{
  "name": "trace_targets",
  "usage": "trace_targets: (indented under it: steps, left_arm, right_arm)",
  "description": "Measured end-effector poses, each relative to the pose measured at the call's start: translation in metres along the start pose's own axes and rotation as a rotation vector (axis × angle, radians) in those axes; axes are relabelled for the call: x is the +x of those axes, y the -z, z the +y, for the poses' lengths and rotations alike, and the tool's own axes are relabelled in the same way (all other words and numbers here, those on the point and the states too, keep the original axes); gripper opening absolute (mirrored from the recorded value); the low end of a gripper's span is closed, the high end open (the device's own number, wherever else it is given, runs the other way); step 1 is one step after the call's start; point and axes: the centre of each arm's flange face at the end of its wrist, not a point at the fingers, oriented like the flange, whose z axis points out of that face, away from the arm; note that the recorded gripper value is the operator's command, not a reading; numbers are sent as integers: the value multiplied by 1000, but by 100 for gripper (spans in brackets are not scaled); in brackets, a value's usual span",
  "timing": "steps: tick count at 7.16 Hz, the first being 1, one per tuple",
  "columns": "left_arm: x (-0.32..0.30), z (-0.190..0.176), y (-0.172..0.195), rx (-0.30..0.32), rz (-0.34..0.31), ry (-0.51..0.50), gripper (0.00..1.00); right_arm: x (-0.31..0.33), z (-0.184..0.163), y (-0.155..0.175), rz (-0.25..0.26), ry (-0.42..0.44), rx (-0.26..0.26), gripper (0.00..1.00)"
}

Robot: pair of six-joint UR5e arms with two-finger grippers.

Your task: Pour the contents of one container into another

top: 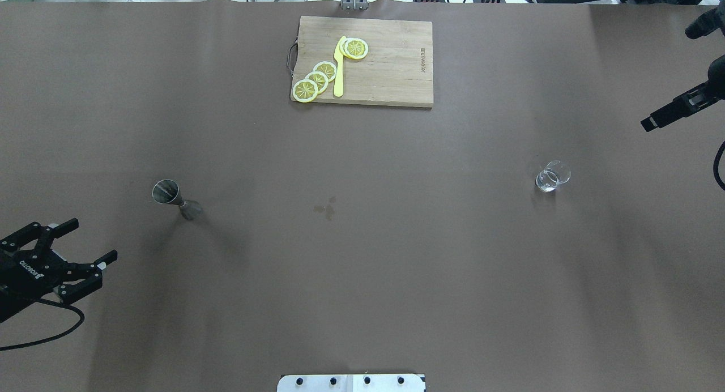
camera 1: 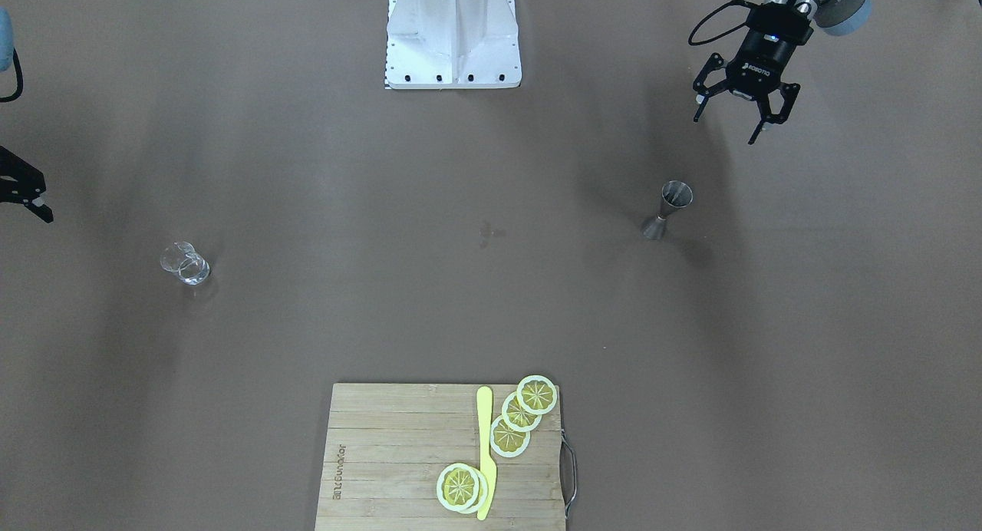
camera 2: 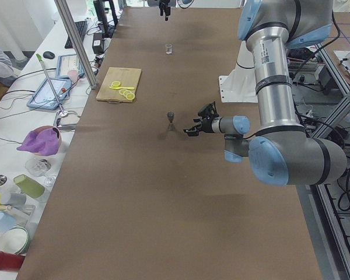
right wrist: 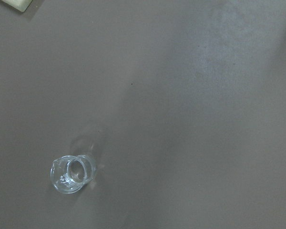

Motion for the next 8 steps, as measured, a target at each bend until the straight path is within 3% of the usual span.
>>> trace_targets:
  steps: [4, 6, 8]
  left_arm:
    - [53, 17, 2, 80, -42, 21, 98]
    - [66, 27, -2, 111, -77, 28, 98]
    - [73, 30, -12, 142, -112, 40, 98]
  right_arm:
    - [10, 48, -13, -20, 334, 137, 100]
    - [13, 68, -18, -57, 546, 163, 100]
    - [15, 76, -22, -62, 712, 175, 99]
